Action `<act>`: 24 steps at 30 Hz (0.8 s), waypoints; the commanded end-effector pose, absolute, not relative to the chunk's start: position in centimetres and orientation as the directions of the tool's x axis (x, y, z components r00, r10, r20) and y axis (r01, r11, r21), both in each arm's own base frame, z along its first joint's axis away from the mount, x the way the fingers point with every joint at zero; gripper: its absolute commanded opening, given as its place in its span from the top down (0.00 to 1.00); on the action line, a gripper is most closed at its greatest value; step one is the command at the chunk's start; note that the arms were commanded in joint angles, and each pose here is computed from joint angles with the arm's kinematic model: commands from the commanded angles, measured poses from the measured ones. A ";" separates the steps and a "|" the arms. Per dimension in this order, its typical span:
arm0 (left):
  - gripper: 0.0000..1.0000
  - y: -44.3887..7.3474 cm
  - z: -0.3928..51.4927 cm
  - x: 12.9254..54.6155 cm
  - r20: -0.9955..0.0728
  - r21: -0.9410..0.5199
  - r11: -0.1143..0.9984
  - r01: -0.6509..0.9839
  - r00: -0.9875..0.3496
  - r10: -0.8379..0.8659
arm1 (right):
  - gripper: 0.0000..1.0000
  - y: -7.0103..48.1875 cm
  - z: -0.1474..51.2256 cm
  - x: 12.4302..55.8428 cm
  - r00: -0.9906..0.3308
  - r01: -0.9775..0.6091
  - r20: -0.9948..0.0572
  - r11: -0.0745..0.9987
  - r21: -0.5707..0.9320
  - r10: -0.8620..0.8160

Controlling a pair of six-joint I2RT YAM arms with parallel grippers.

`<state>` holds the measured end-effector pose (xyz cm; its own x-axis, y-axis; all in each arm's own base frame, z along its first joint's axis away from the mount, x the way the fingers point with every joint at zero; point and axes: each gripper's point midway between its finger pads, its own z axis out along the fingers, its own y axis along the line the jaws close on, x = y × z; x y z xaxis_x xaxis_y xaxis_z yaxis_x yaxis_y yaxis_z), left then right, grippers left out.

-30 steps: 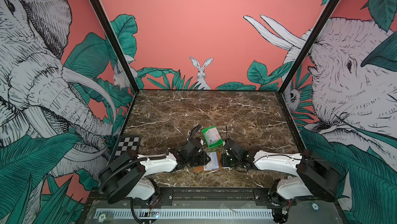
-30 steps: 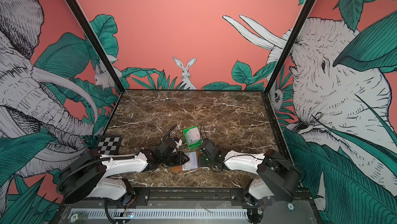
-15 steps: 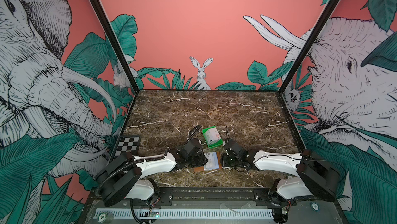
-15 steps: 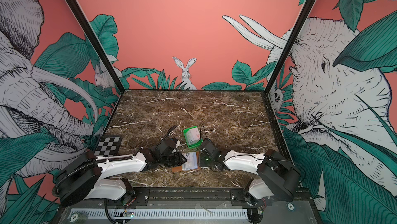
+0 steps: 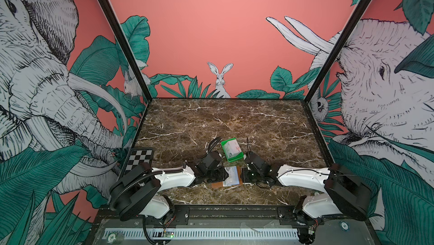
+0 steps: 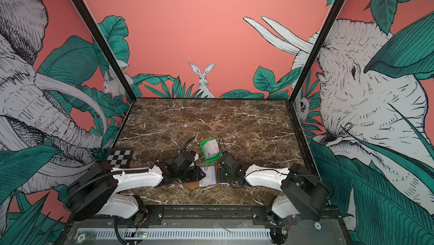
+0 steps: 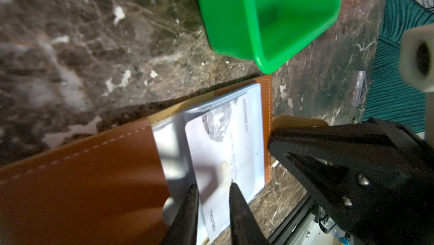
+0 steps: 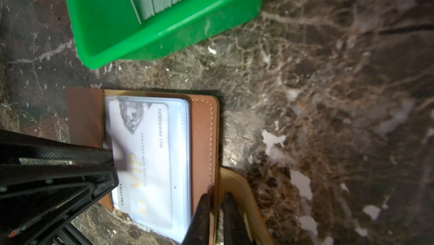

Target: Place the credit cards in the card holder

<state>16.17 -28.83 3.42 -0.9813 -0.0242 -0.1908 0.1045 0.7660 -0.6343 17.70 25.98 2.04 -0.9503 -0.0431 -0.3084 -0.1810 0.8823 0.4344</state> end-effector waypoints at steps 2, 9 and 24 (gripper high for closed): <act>0.77 -30.1 4.8 16.5 -0.219 -0.663 0.735 0.143 -0.976 -0.008 | 0.87 24.8 0.2 16.8 -0.961 -0.166 -0.269 0.912 0.375 -0.064; 0.78 -30.3 4.8 16.4 -0.218 -0.662 0.733 0.152 -0.976 0.005 | 0.87 25.0 0.4 16.9 -0.960 -0.169 -0.274 0.910 0.380 -0.064; 0.83 -27.8 4.7 15.9 -0.259 -0.597 0.784 0.168 -0.966 0.010 | 0.80 25.1 2.6 17.3 -0.941 -0.194 -0.333 0.889 0.414 -0.051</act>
